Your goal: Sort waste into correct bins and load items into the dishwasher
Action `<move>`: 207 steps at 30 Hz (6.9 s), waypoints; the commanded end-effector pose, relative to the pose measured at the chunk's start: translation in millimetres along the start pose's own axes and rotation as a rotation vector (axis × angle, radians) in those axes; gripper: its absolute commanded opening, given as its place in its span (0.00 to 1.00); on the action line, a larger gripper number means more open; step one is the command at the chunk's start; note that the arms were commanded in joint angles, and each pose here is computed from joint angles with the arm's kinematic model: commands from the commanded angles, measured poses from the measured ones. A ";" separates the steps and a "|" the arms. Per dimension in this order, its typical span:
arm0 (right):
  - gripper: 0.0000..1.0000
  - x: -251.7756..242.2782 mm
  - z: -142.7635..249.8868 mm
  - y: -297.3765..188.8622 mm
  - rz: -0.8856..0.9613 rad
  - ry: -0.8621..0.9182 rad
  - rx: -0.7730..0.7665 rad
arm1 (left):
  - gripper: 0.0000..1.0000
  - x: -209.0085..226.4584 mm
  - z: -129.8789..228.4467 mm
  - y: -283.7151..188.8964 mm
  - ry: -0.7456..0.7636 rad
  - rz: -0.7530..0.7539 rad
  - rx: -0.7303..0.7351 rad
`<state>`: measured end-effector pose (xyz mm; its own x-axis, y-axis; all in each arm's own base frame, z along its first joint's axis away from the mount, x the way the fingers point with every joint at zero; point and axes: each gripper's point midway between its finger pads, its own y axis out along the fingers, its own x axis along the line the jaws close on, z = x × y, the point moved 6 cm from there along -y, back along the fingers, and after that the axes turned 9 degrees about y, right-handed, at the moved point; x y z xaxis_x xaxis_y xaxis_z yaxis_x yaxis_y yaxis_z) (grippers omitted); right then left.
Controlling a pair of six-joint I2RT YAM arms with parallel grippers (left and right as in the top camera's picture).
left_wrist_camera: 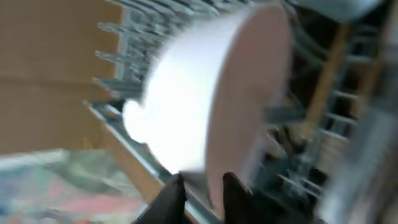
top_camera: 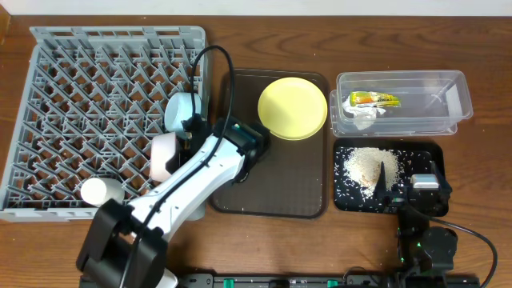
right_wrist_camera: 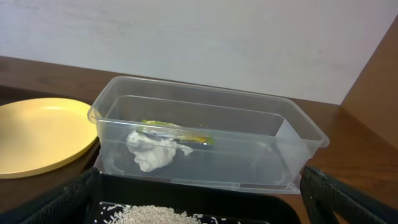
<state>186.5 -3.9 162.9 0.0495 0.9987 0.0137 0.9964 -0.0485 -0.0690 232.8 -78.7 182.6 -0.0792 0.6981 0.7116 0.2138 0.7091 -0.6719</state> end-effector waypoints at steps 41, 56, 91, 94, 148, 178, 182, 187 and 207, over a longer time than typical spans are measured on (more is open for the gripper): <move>0.99 -1.7 0.5 -0.1 0.010 0.011 -0.001 | 0.49 -118.2 -30.9 -55.7 0.143 1.120 -0.136; 0.99 -1.6 0.5 -0.1 0.009 0.011 -0.001 | 0.34 -189.4 -10.7 -30.3 0.353 1.310 0.052; 0.99 -1.6 0.6 -0.1 0.009 0.011 -0.001 | 0.08 160.0 10.9 40.8 -0.400 0.145 -0.114; 0.99 -1.7 0.5 -0.1 0.010 0.011 -0.001 | 0.08 164.0 15.6 44.6 -0.455 0.078 -0.078; 0.99 -1.7 0.5 -0.1 0.010 0.011 -0.001 | 0.17 32.3 -20.2 48.9 0.168 -0.135 -0.009; 0.99 -1.7 0.5 -0.1 0.010 0.011 -0.001 | 0.48 -29.0 -76.0 -52.4 -0.110 0.998 -0.314; 0.99 -1.7 0.5 -0.1 0.010 0.011 -0.001 | 0.51 -58.1 -112.0 -44.8 -0.125 1.016 -0.410; 0.99 -1.6 0.5 -0.1 0.009 0.011 -0.001 | 0.51 -110.3 -132.4 -25.4 -0.098 1.103 -0.391; 0.99 -1.7 0.5 -0.1 0.010 0.011 -0.001 | 0.31 -206.9 -116.8 33.5 -0.186 1.242 -0.050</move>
<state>186.5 -3.9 162.9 0.0495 0.9987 0.0137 0.9964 -0.0485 -0.0690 377.7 -207.3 59.2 0.1129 0.9062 -0.4076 0.3534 -0.4200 -0.8359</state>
